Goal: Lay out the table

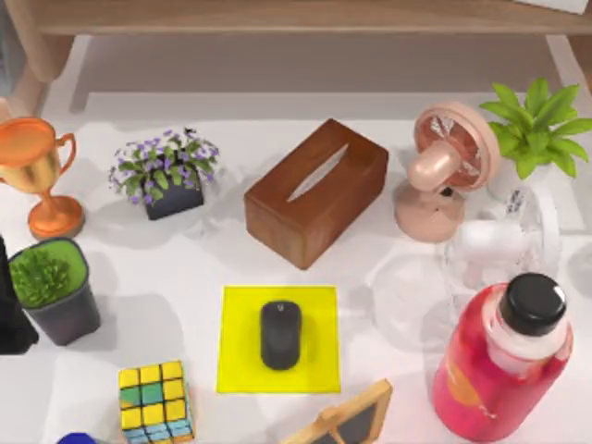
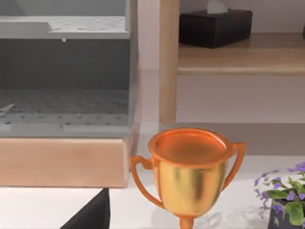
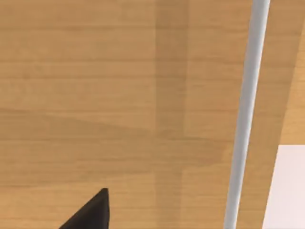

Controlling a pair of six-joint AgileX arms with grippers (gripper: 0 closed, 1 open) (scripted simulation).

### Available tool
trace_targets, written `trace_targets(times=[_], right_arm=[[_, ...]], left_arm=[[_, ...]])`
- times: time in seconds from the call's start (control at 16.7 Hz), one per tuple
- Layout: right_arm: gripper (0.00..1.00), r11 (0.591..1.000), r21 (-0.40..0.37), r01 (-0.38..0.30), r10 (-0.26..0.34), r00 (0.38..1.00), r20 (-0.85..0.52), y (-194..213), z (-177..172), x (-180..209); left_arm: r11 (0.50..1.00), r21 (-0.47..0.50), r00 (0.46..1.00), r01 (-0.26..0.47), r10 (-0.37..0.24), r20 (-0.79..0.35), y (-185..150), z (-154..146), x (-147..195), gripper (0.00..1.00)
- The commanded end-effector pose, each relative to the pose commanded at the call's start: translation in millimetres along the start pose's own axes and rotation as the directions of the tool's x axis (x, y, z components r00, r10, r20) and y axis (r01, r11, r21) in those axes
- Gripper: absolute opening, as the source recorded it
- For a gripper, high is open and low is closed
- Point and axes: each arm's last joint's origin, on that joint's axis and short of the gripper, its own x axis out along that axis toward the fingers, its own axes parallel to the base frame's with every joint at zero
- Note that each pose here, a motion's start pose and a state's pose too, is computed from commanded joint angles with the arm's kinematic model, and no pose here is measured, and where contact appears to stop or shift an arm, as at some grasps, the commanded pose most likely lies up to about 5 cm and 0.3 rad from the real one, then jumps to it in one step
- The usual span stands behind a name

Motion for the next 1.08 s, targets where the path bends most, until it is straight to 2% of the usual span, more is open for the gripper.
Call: trace_targets(times=[0.42,0.72,0.96,1.08], right_arm=[[1.00,1.000,0.002,-0.002,0.002,1.000,0.002,0,1,1],[1.00,1.000,0.000,0.000,0.000,1.000,0.000,0,0,23],[1.00,1.000,0.000,0.000,0.000,1.000,0.000,0,0,25],[0.85,1.000,0.000,0.000,0.000,1.000,0.000,0,0,25]], left_arm=[[1.000,0.000,1.000,0.000,0.000,0.000,0,0,0,1.00],[1.000,0.000,1.000,0.000,0.000,0.000,0,0,0,1.00],[1.000,0.000,1.000,0.000,0.000,0.000,0,0,0,1.00],[1.000,0.000,1.000,0.000,0.000,0.000,0,0,0,1.00]])
